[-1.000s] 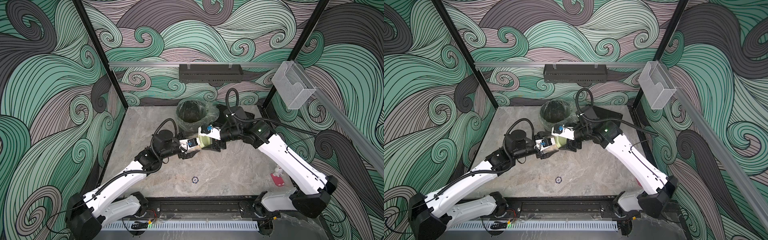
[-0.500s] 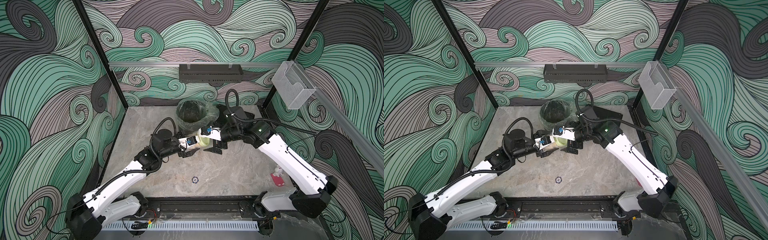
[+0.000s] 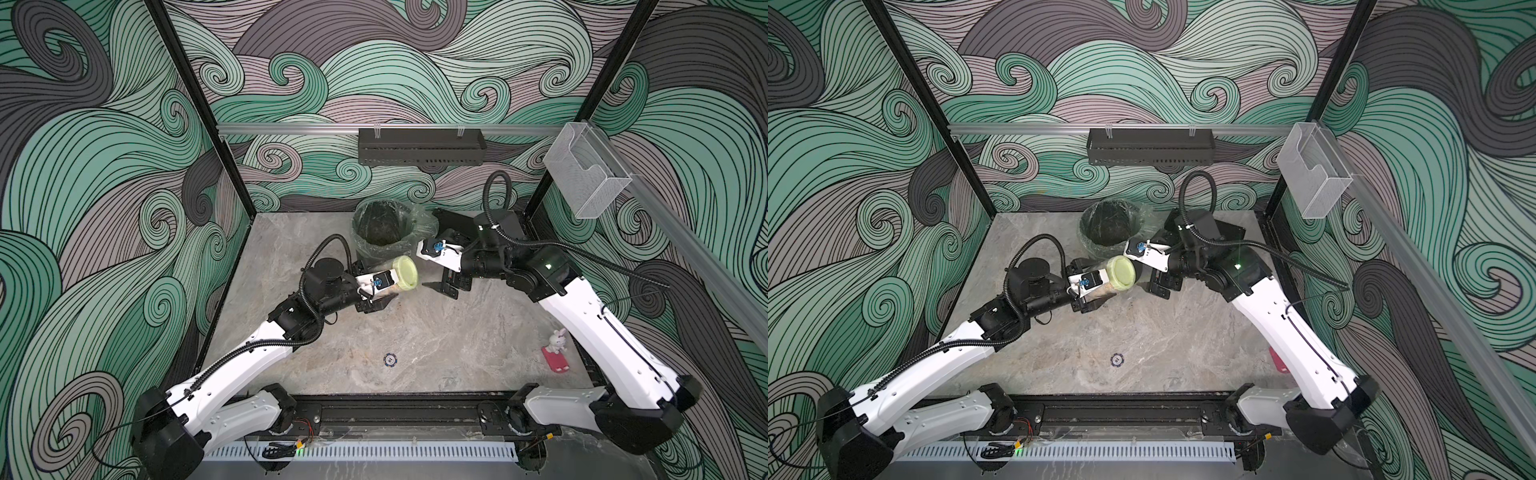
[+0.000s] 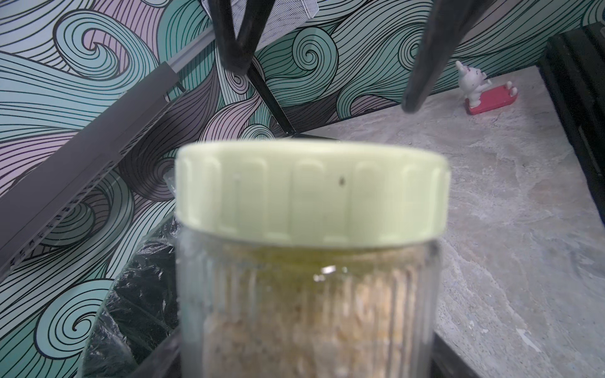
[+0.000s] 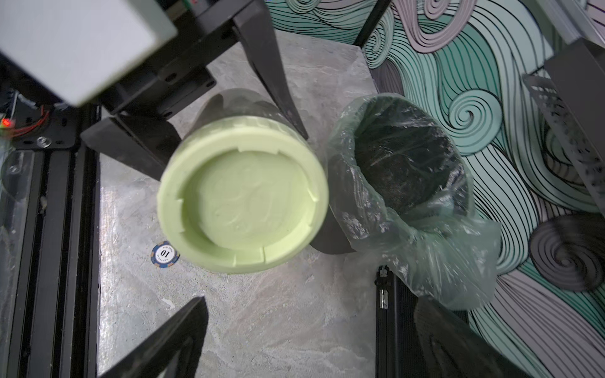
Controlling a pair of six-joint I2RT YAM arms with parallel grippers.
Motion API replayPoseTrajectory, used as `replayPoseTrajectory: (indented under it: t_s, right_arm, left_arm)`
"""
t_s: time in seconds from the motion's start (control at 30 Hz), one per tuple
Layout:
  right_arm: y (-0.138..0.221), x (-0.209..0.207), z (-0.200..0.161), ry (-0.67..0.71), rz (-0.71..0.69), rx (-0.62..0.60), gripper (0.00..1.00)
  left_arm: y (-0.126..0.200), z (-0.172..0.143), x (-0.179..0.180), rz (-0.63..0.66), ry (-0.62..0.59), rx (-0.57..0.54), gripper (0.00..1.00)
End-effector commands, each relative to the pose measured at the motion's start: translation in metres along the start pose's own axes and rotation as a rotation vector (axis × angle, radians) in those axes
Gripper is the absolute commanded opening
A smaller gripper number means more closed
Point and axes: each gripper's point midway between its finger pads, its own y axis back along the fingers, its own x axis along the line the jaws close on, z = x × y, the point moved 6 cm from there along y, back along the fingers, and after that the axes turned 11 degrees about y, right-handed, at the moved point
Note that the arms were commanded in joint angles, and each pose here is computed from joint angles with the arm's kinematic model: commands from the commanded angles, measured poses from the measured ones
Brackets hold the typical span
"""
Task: Empty expired oatmeal from jars
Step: Unscrew the lid from the jar.
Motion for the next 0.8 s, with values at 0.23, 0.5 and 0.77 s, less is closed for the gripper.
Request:
replayPoseTrajectory:
  t_s: [0.23,0.5,0.77]
  right_arm:
    - [0.050,-0.019,-0.020,-0.937,-0.336,0.138,0.99]
    - [0.043,0.006,-0.011,-1.868,-0.154,0.067,0.99]
    - [0.032,0.008,0.012,-2.456,-0.020,0.088,0.99]
  left_arm:
    - [0.015,0.066,0.046,0.278,-0.185,-0.248,0.01]
    - [0.013,0.070,0.048,0.297,-0.237,-0.268,0.01]
    - [0.014,0.071,0.048,0.311,-0.249,-0.292,0.01]
